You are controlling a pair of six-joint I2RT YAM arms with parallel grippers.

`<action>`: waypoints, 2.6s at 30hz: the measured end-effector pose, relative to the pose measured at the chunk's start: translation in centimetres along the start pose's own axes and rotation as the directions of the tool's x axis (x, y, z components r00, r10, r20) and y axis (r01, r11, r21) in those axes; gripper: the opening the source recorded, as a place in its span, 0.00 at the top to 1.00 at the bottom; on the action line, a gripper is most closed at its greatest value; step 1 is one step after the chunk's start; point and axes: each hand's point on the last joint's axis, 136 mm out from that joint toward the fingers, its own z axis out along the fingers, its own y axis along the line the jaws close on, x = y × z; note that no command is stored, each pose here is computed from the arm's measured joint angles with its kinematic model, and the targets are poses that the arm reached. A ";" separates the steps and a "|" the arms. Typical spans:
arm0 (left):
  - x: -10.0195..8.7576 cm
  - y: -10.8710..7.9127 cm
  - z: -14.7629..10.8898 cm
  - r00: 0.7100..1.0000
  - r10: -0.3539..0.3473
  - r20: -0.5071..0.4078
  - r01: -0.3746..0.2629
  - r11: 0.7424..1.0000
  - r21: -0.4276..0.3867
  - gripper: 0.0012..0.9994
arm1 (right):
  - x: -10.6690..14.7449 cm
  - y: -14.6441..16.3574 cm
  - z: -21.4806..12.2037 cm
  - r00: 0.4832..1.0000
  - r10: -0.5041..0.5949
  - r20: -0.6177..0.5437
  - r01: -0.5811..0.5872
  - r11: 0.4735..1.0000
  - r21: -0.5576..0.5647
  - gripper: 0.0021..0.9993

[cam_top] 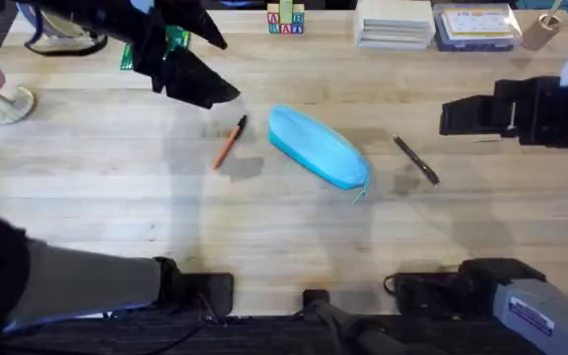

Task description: Unzip the bag, pick up the pens from the table one at a time and place them inside, then zip the bag closed.

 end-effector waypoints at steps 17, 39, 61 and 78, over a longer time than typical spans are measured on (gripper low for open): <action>-0.3 2.1 1.2 0.983 0.175 0.053 -0.178 0.983 0.049 0.01 | 0.0 0.0 0.0 1.000 0.000 0.000 0.000 1.000 0.000 0.00; 0.0 -0.2 3.7 0.881 0.425 0.208 -0.462 0.867 0.184 0.01 | 0.0 0.0 0.0 1.000 0.000 0.000 0.000 1.000 0.000 0.00; 1.3 0.2 9.2 0.833 0.487 0.263 -0.548 0.789 0.278 0.01 | 0.0 0.0 0.0 1.000 0.000 0.000 0.000 1.000 0.000 0.00; 4.2 1.9 13.4 0.865 0.418 0.279 -0.496 0.800 0.339 0.01 | 0.0 0.0 0.0 1.000 0.000 -0.002 0.000 1.000 0.000 0.00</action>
